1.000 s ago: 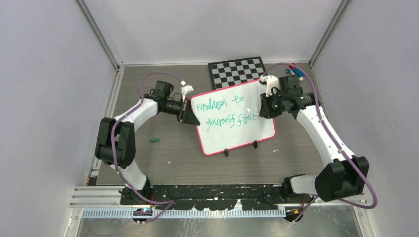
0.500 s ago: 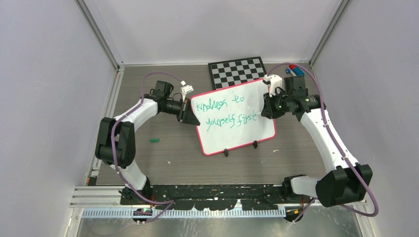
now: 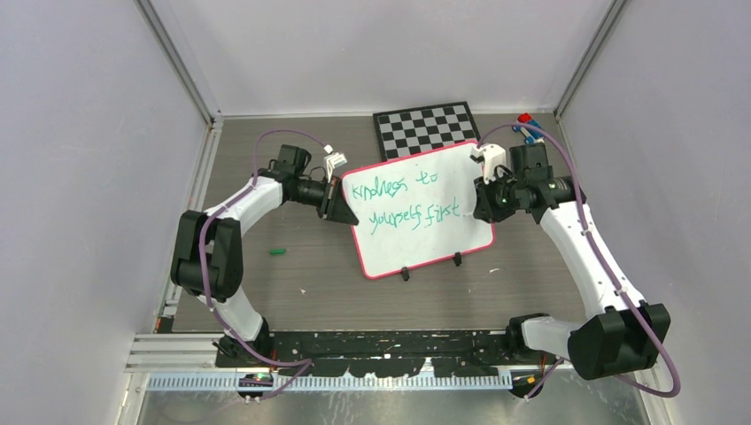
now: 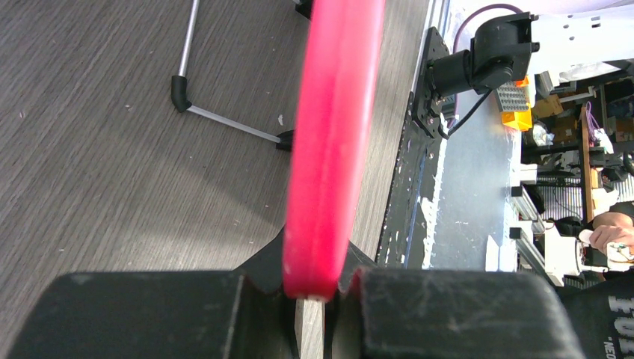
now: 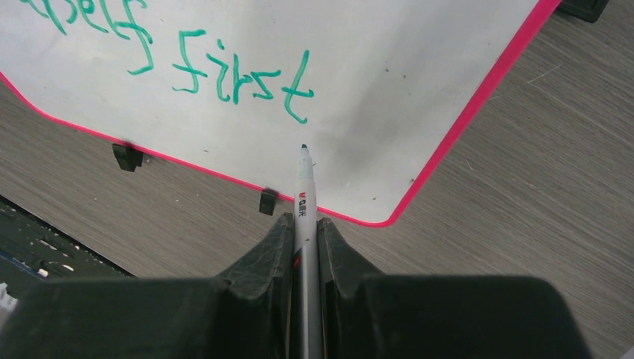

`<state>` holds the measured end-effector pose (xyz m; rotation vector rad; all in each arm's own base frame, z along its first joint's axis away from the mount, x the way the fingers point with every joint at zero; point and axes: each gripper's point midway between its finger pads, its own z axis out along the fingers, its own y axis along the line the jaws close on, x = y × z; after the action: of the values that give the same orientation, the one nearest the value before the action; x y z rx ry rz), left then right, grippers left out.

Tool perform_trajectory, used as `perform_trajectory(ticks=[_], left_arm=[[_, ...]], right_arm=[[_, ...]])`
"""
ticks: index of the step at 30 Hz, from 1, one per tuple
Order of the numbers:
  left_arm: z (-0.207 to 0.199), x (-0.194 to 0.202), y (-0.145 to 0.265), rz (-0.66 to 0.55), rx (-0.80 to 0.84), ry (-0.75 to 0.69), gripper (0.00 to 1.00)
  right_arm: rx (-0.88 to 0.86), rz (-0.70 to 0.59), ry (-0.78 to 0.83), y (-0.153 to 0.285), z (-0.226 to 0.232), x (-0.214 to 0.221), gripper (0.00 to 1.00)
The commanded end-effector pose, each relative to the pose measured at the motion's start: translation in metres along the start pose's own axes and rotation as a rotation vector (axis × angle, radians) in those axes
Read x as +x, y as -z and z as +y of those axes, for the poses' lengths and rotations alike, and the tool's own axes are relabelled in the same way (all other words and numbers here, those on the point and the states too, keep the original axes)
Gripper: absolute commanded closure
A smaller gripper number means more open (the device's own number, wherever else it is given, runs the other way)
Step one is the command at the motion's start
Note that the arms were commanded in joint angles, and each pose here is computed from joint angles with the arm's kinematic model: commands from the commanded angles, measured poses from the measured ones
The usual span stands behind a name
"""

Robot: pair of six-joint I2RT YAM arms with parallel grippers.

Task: Write a sentence on the whiteboard

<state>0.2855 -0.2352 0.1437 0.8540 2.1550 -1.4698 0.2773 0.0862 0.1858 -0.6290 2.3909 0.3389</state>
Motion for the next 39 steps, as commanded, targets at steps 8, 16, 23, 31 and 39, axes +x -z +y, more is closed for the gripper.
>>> perform_trajectory(ticks=[8, 16, 23, 31, 39], left_arm=[[0.012, -0.004, -0.003, 0.002, -0.043, -0.022, 1.00], [0.015, -0.003, -0.003, 0.005, -0.048, -0.023, 1.00], [0.014, -0.006, -0.002, 0.001, -0.054, -0.031, 1.00], [0.011, -0.016, 0.002, -0.010, -0.082, -0.041, 0.66], [-0.008, -0.051, 0.033, -0.075, -0.145, -0.097, 0.41]], right_arm=[[0.063, -0.027, -0.003, -0.019, -0.019, -0.010, 1.00], [0.077, 0.002, -0.001, -0.026, -0.024, -0.002, 1.00], [0.053, -0.001, -0.001, -0.019, -0.018, -0.006, 1.00], [-0.041, -0.067, 0.001, 0.011, 0.006, -0.030, 1.00], [-0.114, -0.147, -0.013, 0.034, 0.025, -0.052, 1.00]])
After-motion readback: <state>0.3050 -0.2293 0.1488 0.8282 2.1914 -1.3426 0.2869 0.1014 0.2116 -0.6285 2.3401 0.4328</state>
